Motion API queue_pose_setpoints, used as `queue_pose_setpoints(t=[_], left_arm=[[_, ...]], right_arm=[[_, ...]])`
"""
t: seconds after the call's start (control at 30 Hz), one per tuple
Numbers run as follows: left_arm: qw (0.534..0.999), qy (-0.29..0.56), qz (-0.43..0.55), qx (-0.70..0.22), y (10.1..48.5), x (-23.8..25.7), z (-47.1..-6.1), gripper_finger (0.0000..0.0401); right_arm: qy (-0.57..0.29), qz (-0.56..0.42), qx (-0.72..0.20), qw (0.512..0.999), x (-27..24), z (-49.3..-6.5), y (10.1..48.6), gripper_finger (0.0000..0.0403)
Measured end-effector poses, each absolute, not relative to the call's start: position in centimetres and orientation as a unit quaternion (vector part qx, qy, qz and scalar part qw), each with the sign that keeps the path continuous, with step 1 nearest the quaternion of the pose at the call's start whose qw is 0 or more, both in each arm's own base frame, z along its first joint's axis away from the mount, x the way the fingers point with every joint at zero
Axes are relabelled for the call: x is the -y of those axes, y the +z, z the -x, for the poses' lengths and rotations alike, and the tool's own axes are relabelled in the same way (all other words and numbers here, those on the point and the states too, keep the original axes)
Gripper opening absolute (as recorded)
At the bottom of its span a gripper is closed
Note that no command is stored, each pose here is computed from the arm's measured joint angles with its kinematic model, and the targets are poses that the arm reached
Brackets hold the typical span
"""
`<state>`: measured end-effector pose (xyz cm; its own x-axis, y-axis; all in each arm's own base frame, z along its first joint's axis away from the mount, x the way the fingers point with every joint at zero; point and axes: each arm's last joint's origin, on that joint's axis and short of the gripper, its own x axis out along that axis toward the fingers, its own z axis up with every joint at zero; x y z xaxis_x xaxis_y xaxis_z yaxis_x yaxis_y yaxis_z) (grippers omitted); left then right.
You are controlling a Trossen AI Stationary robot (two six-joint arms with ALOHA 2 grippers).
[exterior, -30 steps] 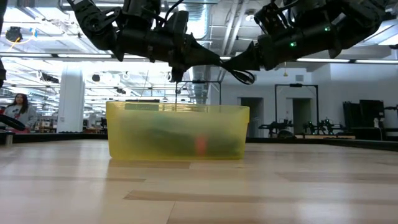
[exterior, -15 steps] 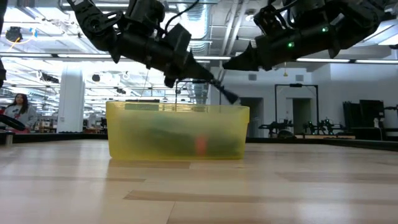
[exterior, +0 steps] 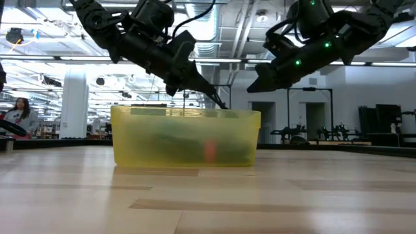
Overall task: Pick and place USB-C Cables
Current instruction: Put the black charger cable into the yellow bin
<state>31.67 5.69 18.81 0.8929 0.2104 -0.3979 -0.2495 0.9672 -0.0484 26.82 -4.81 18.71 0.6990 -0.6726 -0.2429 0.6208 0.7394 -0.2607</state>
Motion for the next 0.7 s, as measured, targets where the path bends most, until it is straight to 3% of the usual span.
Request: queue_pose_setpoints(t=[0.7], left_arm=[[0.965, 0.162, 0.019, -0.205, 18.66, -5.80, -31.62, 0.0005]], right_arm=[[-0.355, 0.071, -0.170, 0.916, 5.06, -26.72, 18.51, 0.0134]])
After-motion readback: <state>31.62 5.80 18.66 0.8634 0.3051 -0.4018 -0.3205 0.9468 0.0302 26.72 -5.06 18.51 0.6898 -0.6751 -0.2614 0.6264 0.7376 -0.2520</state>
